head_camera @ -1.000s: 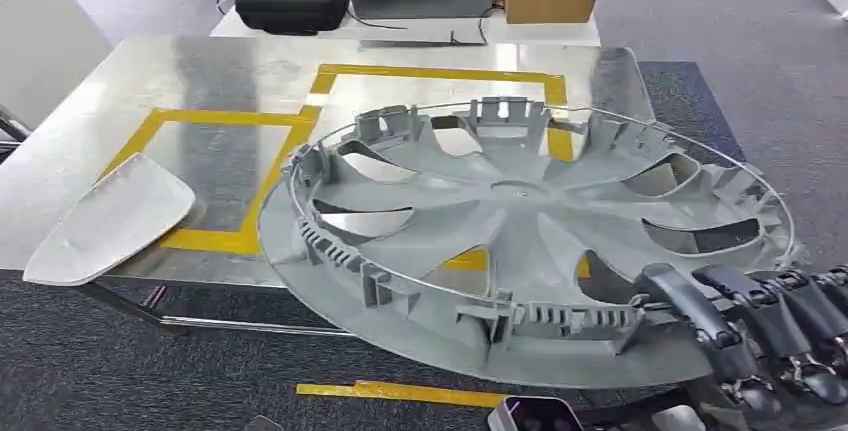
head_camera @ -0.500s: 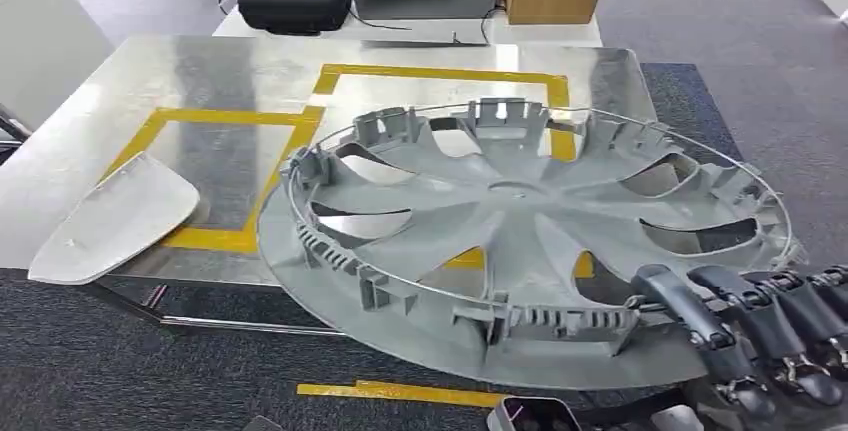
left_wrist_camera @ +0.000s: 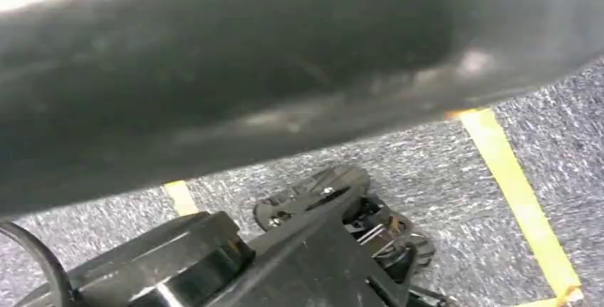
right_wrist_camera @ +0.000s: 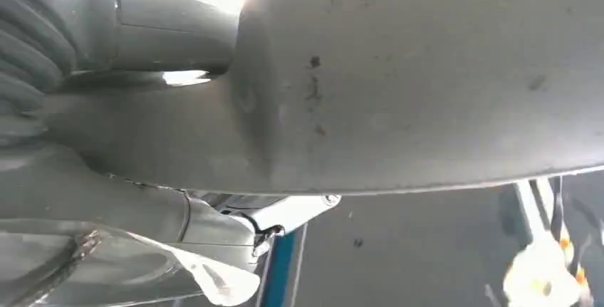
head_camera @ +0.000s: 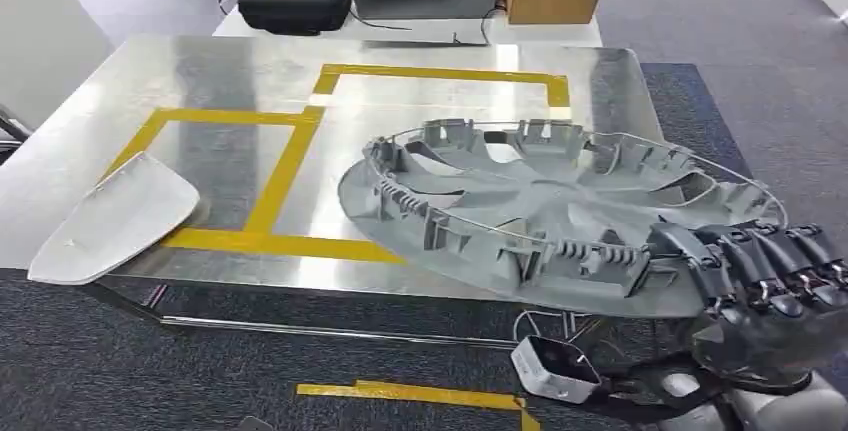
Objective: Take the parts from the cabinet and place them on the table.
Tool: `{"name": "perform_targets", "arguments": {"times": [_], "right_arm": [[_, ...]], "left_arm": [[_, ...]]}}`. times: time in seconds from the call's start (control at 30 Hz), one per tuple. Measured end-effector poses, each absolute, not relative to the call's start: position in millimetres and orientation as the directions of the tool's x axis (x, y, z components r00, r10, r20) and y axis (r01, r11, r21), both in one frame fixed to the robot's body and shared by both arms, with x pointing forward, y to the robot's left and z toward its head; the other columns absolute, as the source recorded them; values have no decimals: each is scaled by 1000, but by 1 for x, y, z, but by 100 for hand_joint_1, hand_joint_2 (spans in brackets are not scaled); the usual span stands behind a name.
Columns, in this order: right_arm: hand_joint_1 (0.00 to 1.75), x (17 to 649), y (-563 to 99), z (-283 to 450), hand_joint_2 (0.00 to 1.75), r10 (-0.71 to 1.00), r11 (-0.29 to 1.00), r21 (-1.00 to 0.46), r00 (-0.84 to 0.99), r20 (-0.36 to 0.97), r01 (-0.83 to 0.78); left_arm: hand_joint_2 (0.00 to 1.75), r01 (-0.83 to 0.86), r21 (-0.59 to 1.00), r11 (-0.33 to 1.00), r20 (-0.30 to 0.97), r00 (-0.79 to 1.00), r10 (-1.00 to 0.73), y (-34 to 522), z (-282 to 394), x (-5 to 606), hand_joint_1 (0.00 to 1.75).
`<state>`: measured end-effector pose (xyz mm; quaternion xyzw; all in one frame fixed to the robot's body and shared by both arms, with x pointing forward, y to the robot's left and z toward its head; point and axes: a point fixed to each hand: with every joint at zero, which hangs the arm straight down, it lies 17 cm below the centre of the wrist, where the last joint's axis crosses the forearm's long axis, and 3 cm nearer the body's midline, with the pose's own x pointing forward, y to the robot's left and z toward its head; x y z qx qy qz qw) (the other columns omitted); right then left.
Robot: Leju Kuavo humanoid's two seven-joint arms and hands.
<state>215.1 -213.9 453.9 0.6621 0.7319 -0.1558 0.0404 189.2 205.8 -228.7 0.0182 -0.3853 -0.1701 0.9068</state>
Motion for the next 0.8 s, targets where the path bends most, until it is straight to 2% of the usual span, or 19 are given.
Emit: {"name": "perform_targets", "arguments": {"times": [0.03,0.07,0.27,0.8], "right_arm": [[175,225,-220,447,175,961,57,-201,-108,-256,978],[175,256,-230,420,175,955,1,-291,-87,-283,957],[175,293,-253,387,175,954,-80,-389,-42,-296,918],[175,337,-260,350,175,909,-138,-465,-74,-410,875]], "left_arm": [[0,281,167,945,691,650,-316,209,-229,189,0],[0,275,156,949,689,657,-304,208,-229,189,0],[0,275,160,948,685,661,-308,210,-230,189,0],[0,292,173,940,672,663,-330,211,-232,188,0]]}}
